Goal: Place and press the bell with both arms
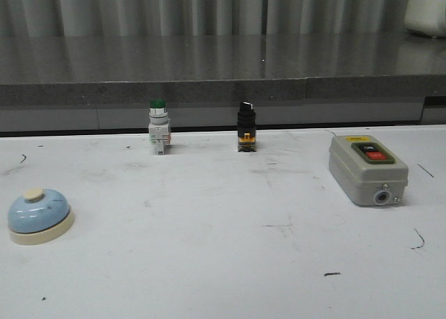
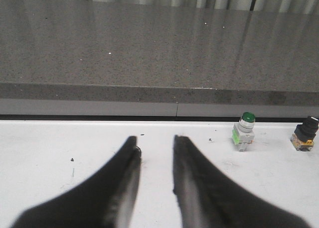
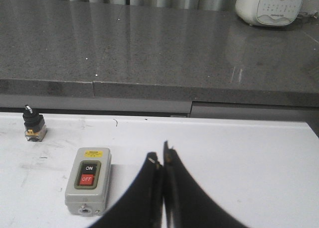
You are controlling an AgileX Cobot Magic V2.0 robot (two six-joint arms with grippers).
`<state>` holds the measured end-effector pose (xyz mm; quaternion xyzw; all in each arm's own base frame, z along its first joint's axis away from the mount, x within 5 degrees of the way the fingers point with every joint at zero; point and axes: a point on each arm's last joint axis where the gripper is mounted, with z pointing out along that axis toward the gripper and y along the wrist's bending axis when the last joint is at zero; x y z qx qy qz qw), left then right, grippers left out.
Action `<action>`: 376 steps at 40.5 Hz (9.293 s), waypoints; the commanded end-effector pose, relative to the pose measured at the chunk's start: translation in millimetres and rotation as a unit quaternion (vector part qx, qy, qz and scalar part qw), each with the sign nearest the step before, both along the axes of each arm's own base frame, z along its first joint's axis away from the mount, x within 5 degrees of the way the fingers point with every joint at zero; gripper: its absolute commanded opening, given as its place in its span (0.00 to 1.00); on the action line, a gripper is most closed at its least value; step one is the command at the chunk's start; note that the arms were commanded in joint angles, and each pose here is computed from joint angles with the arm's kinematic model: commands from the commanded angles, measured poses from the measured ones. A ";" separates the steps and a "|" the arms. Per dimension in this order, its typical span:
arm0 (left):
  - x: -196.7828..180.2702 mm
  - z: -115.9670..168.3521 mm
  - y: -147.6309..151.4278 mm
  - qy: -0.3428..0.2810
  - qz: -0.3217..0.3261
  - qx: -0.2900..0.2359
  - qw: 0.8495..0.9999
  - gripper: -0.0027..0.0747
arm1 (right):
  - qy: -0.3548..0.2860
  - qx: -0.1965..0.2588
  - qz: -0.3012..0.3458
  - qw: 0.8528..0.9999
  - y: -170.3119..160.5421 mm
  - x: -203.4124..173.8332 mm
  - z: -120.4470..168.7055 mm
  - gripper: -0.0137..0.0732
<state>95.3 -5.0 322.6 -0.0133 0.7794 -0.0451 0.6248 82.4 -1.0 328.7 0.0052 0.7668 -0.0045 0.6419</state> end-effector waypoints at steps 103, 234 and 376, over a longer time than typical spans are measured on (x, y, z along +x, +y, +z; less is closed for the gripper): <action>256.6 -123.1 -248.9 0.429 -0.290 0.176 0.837 0.42 | -0.064 -0.002 -0.005 0.998 -0.8 1.2 21.0 0.16; -48.5 -20.5 -4.6 -0.122 -0.048 -0.023 0.991 0.01 | 0.283 -0.031 0.315 0.905 269.0 256.9 -93.6 0.08; -39.4 -120.4 6.0 -0.133 0.036 0.013 0.990 0.01 | -0.049 0.034 0.106 0.993 18.5 0.2 -36.8 0.08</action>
